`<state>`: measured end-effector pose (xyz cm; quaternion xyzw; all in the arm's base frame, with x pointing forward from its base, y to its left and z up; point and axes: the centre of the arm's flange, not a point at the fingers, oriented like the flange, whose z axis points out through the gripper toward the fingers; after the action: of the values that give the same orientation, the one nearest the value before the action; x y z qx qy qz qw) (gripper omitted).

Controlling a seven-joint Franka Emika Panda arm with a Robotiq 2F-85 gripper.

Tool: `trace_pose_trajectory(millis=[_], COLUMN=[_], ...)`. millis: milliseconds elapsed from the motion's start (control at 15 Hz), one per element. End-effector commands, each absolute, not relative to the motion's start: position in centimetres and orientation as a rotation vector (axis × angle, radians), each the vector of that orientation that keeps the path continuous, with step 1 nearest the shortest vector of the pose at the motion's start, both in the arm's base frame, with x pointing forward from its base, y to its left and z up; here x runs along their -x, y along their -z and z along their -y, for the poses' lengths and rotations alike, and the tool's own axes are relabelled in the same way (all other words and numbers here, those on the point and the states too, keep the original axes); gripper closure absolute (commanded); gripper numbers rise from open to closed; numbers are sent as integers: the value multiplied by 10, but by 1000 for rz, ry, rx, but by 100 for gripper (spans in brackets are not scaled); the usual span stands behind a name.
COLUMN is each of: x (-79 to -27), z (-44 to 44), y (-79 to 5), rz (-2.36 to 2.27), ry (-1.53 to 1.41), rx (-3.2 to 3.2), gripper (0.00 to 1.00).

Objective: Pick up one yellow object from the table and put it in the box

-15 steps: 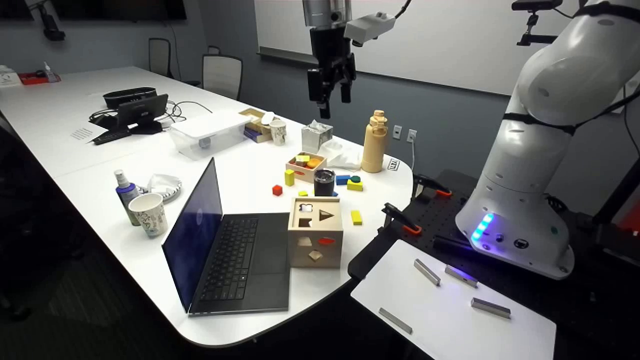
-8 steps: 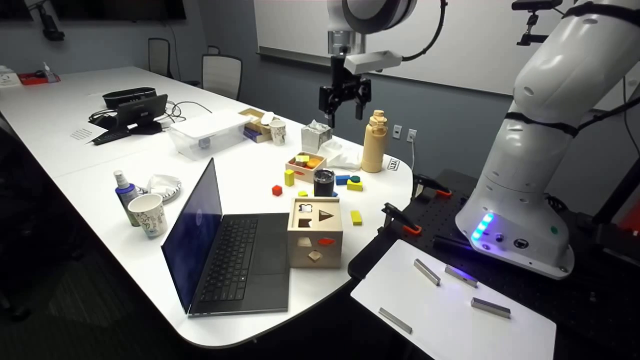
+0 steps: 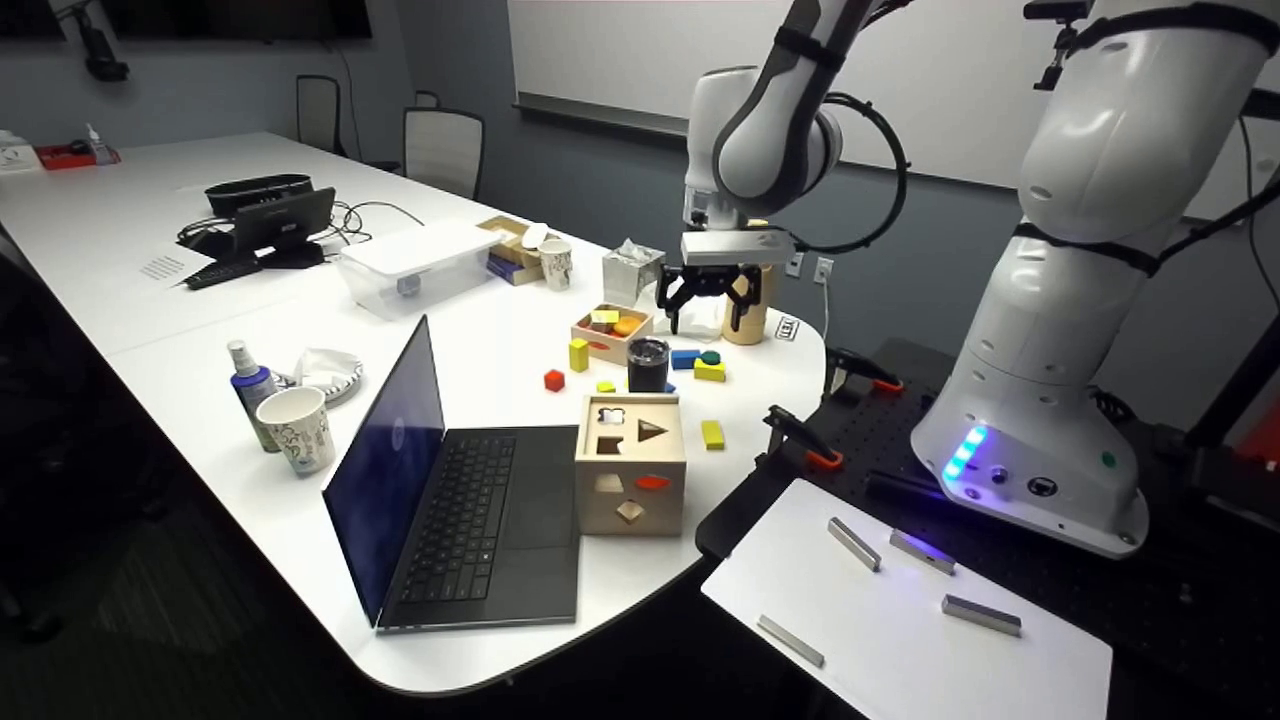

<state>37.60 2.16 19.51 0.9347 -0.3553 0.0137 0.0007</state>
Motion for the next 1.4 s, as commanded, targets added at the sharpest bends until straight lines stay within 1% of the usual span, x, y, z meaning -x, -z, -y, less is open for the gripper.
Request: trace_pose_trajectory(millis=[0, 333, 800, 1067, 1333], x=[-345, -328, -309, -308, -319], z=[-24, 6, -17, -24, -23], y=[-136, -84, -31, -17, -12], rz=[1381, 1631, 1721, 1766, 1773], ry=[-93, -82, 22, 26, -3], rx=[-2782, -2579, -2539, -2492, -2467], gripper=[0, 0, 0, 0, 0])
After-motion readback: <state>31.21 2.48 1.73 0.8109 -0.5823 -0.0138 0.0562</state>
